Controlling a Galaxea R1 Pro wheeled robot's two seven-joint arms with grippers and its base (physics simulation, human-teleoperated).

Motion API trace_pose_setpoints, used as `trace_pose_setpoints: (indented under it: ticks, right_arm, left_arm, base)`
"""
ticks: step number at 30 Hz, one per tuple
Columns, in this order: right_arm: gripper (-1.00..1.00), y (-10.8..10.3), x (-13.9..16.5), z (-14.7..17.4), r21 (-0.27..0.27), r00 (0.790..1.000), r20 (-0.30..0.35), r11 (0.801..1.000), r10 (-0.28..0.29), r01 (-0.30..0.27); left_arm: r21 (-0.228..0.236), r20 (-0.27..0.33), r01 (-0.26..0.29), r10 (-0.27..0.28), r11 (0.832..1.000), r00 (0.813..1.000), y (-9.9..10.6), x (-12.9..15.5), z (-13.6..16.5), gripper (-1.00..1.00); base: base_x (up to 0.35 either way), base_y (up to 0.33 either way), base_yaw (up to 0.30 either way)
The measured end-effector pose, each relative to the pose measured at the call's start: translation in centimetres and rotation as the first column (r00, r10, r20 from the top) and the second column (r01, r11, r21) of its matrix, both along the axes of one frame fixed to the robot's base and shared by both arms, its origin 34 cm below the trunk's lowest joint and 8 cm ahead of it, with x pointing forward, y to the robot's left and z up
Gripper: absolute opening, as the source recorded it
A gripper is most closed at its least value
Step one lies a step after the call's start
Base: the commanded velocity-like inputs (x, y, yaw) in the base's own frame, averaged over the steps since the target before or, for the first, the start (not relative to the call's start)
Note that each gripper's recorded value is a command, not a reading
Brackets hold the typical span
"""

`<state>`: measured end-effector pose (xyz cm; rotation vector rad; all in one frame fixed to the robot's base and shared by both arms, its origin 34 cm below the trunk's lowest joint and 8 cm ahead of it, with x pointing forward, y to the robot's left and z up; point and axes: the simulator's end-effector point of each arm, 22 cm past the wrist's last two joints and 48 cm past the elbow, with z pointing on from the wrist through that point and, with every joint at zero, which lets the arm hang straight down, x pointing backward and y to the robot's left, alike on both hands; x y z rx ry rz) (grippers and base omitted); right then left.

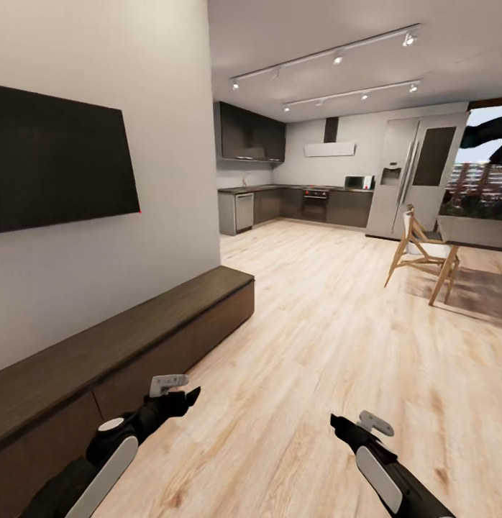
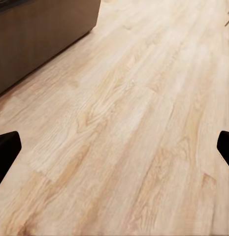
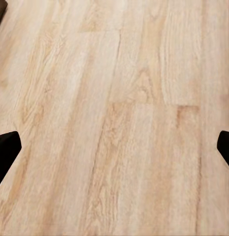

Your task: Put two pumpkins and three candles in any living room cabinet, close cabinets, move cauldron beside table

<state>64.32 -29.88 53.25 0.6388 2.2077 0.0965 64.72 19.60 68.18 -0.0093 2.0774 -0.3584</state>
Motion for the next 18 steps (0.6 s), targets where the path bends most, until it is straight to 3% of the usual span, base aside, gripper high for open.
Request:
trace_pose_setpoints:
  ticks: [4,11,15,18]
  right_arm:
    - [1.0,-0.1,0.0,-0.1,-0.002,1.0,0.003,1.0,-0.003,0.003]
    - [1.0,-0.4,-0.6,-0.7,-0.008,1.0,-0.01,1.0,-0.006,0.006]
    - [1.0,-0.4,-0.7,-0.8,-0.008,1.0,-0.016,1.0,-0.01,0.009]
    - [1.0,-0.4,-0.7,-0.9,-0.006,1.0,-0.019,1.0,-0.008,0.008]
  left_arm:
    - [0.0,-0.004,-0.003,0.003,1.0,1.0,0.3,0.0,0.0,1.0]
    - [-0.011,0.002,-0.03,0.03,0.999,1.0,1.6,0.5,0.7,1.0]
    - [-0.024,0.043,-0.016,0.017,1.0,0.999,0.9,0.7,2.8,1.0]
    - [-0.019,0.025,0.012,-0.011,1.0,1.0,0.0,0.3,2.9,1.0]
  base:
    - [0.0,-0.267,-0.022]
    - [0.0,-0.045,-0.002]
    - [0.0,-0.003,-0.003]
    - [0.0,-0.001,-0.157]
